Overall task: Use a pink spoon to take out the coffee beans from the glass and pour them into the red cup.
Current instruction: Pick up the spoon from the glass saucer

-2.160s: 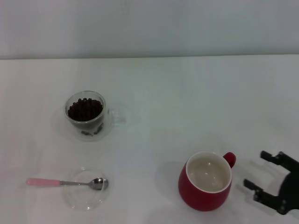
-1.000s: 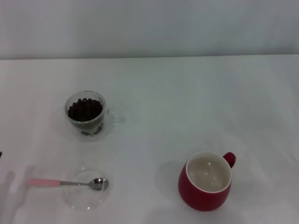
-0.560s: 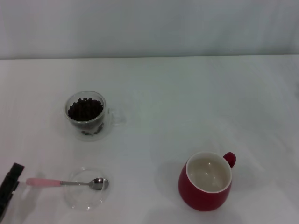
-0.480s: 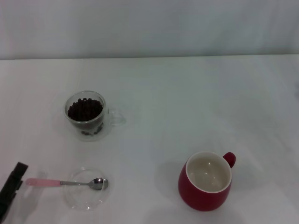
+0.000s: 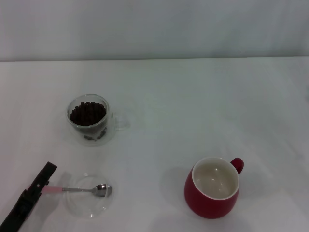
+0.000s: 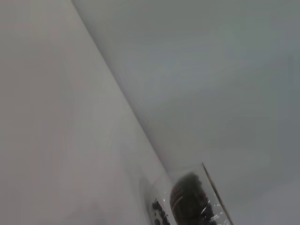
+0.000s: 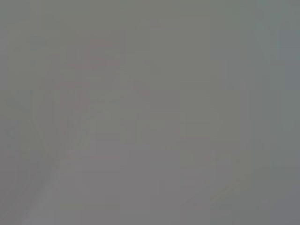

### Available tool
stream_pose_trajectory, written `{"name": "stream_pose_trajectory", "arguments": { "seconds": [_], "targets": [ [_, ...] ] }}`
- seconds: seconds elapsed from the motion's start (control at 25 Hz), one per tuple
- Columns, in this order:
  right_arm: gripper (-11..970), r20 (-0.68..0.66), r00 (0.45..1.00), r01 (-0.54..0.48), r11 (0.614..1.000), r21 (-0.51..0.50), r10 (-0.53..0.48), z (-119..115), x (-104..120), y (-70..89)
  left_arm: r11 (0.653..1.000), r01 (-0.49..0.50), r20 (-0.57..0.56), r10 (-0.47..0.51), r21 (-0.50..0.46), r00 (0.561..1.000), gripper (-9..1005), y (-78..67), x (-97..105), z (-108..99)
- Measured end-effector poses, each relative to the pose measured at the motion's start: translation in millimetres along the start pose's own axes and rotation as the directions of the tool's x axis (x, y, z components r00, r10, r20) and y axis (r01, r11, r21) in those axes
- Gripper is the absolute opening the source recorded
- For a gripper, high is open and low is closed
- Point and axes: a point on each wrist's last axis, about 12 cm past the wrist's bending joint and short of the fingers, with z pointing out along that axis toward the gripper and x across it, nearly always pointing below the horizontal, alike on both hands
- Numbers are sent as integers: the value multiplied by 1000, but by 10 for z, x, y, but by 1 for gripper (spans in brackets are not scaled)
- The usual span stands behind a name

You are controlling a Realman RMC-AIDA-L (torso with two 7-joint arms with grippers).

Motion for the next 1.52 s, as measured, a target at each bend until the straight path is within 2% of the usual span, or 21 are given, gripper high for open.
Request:
{"name": "stream_pose_trajectory", "arguments": {
  "seconds": [0.52, 1.0, 1.24, 1.52],
  "targets": [
    [798, -7, 1000, -6, 1000, -7, 6, -10, 8, 30, 1000, -6, -34, 6, 5, 999, 886, -15, 88, -9],
    [798, -6, 1000, -10, 1000, 3, 10, -40, -1, 57, 1000, -7, -29, 7, 6, 1000, 858, -11, 75, -28],
    [798, -2, 1000, -11, 1000, 3, 11, -45, -6, 62, 1000, 1, -25, -1, 0, 1000, 663, -4, 70, -30],
    [798, -8, 1000, -13, 1000, 1, 13, -61, -3, 72, 1000, 18, 1, -18, -23, 1000, 379, 23, 74, -85]
  ]
}}
